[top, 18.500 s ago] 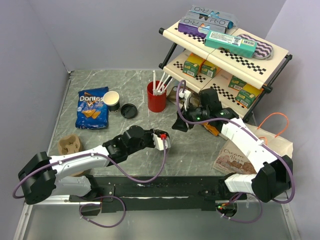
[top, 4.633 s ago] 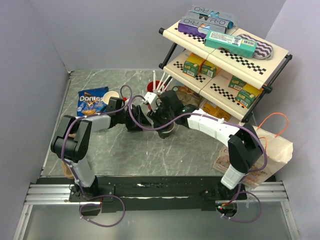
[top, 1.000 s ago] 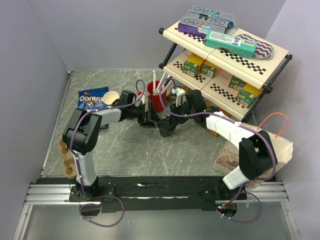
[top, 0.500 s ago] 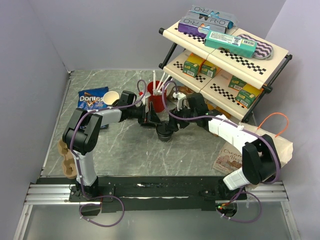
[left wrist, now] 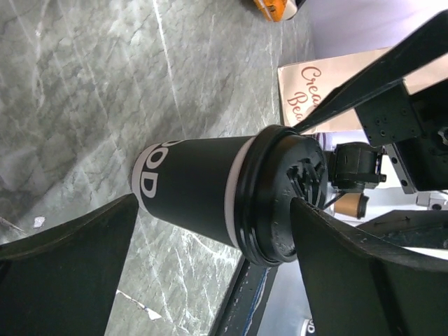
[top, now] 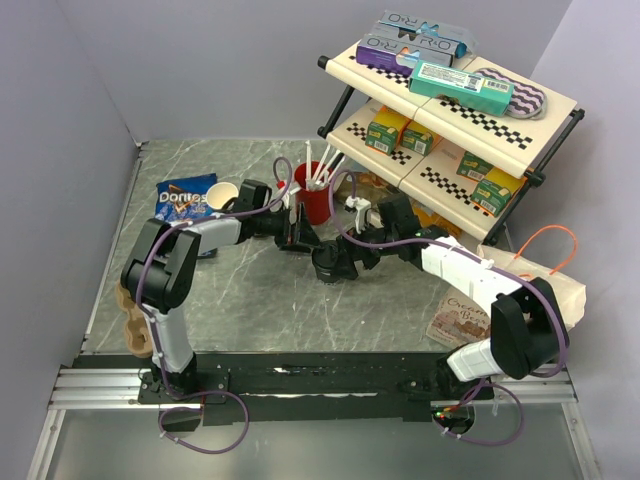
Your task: Pack the takeout coffee
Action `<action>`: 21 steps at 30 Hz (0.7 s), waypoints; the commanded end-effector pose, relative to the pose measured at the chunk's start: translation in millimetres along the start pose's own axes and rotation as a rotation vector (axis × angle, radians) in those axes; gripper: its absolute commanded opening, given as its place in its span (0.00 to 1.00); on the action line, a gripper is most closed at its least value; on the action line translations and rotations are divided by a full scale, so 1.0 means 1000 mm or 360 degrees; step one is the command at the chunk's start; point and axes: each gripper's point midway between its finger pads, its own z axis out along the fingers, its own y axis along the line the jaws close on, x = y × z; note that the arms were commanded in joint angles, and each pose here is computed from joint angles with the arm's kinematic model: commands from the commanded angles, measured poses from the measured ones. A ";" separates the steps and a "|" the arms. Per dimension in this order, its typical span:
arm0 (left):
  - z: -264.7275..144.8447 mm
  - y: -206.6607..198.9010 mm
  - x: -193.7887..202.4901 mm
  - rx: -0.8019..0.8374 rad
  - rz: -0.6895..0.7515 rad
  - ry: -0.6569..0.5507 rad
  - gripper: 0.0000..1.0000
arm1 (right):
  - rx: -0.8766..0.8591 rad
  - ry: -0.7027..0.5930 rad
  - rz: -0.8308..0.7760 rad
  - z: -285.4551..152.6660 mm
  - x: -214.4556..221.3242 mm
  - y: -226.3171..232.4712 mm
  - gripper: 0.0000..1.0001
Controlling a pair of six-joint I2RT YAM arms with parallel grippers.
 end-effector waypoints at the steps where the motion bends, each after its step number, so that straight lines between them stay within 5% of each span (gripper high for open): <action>1: -0.009 -0.025 -0.005 0.0080 0.0152 -0.0024 0.96 | -0.0073 -0.0067 -0.0021 -0.004 -0.015 0.009 1.00; 21: 0.004 -0.019 0.010 0.0017 0.0171 0.0046 0.93 | -0.0277 -0.0051 0.0492 0.002 -0.018 0.002 0.92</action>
